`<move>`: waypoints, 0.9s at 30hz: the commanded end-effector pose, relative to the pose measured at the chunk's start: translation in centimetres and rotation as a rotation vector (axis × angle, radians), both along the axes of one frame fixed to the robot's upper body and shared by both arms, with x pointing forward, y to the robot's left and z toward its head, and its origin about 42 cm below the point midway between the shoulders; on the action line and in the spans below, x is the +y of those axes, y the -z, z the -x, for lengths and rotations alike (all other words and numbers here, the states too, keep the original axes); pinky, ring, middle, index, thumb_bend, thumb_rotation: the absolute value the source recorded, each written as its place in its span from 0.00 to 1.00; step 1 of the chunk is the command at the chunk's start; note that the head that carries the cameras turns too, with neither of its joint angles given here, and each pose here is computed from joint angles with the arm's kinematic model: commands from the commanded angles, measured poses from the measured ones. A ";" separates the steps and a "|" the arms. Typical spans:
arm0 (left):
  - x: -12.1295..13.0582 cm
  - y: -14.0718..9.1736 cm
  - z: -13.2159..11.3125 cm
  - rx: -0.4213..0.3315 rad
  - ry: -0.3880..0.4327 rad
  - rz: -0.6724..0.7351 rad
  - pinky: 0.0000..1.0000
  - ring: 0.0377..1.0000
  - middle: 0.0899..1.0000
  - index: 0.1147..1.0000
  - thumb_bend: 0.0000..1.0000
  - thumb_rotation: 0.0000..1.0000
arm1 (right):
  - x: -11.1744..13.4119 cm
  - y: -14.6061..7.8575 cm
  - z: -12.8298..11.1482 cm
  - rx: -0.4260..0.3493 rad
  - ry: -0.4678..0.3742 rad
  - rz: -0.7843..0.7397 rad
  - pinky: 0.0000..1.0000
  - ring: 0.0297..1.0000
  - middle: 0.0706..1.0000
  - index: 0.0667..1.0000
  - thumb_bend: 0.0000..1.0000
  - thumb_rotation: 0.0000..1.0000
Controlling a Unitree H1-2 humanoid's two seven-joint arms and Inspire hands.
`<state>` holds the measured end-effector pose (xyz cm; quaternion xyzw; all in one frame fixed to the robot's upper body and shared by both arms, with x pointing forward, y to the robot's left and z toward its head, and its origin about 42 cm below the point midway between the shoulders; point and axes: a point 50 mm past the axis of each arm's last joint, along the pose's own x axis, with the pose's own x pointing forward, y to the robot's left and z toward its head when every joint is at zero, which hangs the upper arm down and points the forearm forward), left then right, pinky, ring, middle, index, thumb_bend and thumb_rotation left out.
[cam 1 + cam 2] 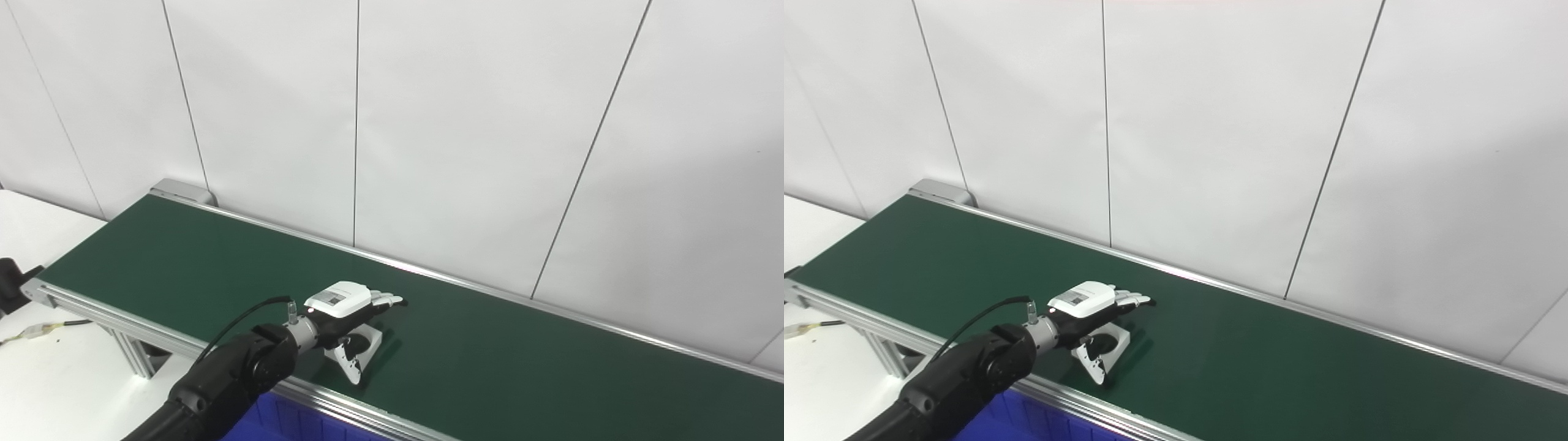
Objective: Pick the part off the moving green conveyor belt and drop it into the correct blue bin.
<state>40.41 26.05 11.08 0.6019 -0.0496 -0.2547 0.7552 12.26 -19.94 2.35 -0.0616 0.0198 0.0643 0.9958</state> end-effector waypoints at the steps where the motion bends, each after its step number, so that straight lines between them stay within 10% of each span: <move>1: -0.4 -2.7 -1.9 -0.113 0.001 -0.013 0.97 0.93 0.92 0.92 0.61 0.00 | 0.0 -1.3 -0.1 -0.082 0.004 -0.025 0.93 0.92 0.93 1.00 0.82 0.59; 8: -0.4 -3.2 -2.4 -0.111 0.004 -0.036 0.97 0.92 0.91 0.90 0.60 0.00 | -0.1 -1.4 -0.1 -0.087 0.003 -0.023 0.93 0.92 0.93 1.00 0.82 0.60; 14: -0.7 -3.1 -2.4 0.037 -0.085 -0.062 0.81 0.87 0.89 0.87 0.65 0.00 | -0.2 -1.5 -0.2 -0.089 0.006 -0.031 0.94 0.93 0.93 1.00 0.81 0.60; 18: -1.1 -2.1 -2.1 0.077 -0.099 -0.031 0.49 0.57 0.72 0.73 0.62 0.00 | -0.3 -1.6 0.0 -0.092 0.008 -0.026 0.94 0.93 0.93 1.00 0.78 0.59; 22: -2.3 -1.0 -1.8 0.097 -0.087 -0.010 0.46 0.41 0.48 0.51 0.51 0.00 | -0.4 -1.7 0.0 -0.096 0.017 -0.023 0.92 0.92 0.93 1.00 0.78 0.60; 27: -2.9 -0.8 -1.8 0.126 -0.072 -0.030 0.42 0.38 0.43 0.47 0.50 0.00 | -0.4 -1.8 0.1 -0.099 0.020 -0.018 0.91 0.91 0.93 1.00 0.78 0.61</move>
